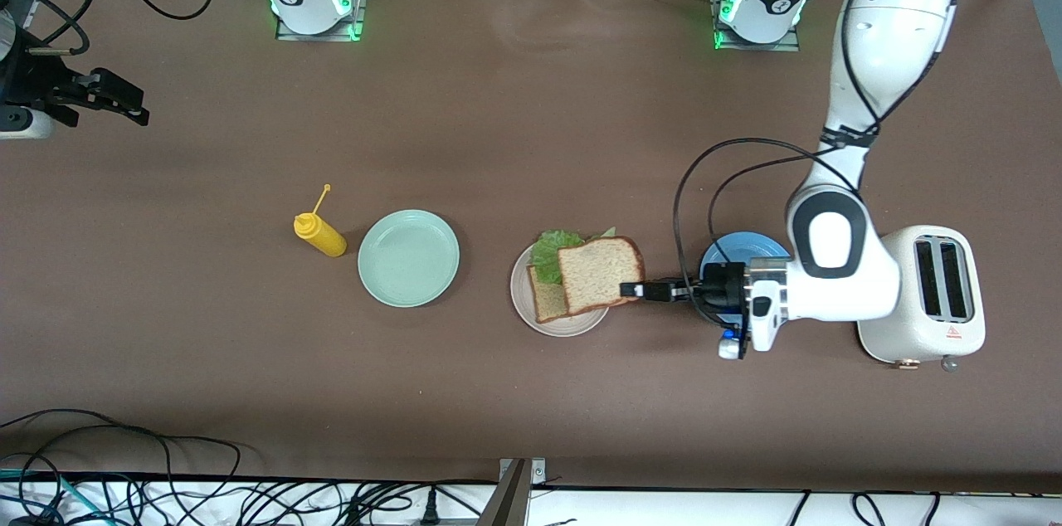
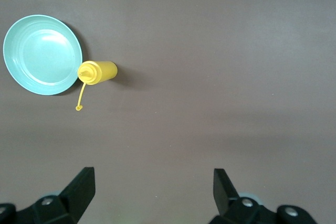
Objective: Make sandwich on beige plate with both arms
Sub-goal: 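Carry the bread slice over the beige plate with the left gripper, then lower the bread onto the lettuce and open the left gripper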
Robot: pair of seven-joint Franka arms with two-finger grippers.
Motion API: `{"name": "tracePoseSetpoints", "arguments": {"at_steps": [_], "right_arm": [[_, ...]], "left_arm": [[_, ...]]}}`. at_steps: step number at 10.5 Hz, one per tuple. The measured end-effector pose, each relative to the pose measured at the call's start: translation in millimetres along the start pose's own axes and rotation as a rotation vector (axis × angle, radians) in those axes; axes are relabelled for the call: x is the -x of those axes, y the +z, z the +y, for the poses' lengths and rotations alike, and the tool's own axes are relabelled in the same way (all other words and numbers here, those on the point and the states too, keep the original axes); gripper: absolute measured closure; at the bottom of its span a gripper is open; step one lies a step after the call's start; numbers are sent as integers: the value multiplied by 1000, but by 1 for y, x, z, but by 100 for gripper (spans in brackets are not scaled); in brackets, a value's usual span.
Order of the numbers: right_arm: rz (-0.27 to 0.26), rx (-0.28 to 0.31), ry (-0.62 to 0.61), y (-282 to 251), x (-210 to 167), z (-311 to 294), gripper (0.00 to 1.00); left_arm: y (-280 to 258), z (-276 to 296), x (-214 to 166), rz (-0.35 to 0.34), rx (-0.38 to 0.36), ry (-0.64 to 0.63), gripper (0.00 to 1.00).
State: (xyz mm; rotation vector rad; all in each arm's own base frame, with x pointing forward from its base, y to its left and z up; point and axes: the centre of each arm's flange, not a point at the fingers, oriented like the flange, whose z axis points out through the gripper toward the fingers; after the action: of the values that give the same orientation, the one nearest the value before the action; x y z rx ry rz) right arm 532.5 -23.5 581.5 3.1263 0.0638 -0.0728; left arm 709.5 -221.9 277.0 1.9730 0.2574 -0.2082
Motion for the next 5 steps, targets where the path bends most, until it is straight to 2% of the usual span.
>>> {"name": "tracePoseSetpoints", "arguments": {"at_steps": [2,5], "right_arm": [[7,2,-8,-4,-1,-5,0],[13,3,-14,-6,-1,-9,0]], "left_arm": [[29,-13,1,35,5,22,90],[47,-43,2,37,-21,39,90]]}}
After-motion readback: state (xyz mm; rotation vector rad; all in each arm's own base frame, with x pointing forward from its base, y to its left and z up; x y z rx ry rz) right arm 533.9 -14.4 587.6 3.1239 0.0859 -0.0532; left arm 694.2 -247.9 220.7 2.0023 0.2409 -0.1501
